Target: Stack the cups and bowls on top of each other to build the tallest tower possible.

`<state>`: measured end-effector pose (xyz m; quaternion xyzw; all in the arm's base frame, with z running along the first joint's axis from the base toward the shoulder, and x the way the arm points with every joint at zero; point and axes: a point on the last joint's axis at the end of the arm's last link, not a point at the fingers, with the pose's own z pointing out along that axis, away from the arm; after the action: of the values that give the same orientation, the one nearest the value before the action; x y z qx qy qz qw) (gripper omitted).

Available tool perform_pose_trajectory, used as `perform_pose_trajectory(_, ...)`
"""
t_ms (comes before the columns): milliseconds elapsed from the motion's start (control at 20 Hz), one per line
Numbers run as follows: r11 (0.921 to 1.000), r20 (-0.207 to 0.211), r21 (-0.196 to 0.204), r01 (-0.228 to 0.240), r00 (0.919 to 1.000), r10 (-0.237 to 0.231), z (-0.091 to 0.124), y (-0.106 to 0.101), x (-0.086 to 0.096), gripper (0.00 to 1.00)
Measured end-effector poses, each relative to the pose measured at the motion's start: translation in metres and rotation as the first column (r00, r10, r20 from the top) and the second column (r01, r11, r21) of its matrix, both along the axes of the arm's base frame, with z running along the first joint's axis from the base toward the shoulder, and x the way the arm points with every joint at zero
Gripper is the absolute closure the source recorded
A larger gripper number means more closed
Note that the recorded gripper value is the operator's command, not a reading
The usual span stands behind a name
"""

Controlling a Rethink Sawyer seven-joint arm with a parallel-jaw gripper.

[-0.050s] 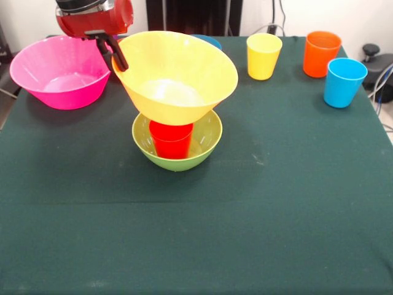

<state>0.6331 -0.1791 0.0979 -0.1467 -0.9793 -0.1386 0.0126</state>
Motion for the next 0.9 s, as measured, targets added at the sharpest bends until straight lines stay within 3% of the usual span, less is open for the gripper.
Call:
perform_pose_trajectory(200, 1.0000, 0.000, -0.001, -0.002, 1.0000, 0.002, -0.0002, 0.0001, -0.0001, 1.00)
perform_pose_trajectory(250, 1.0000, 0.001, -0.003, -0.003, 1.0000, 0.003, -0.0004, -0.0002, -0.0002, 0.00)
perform_pose_trajectory(900, 0.9999, 0.003, -0.009, -0.008, 1.0000, 0.008, -0.0011, -0.0002, -0.0006, 0.00)
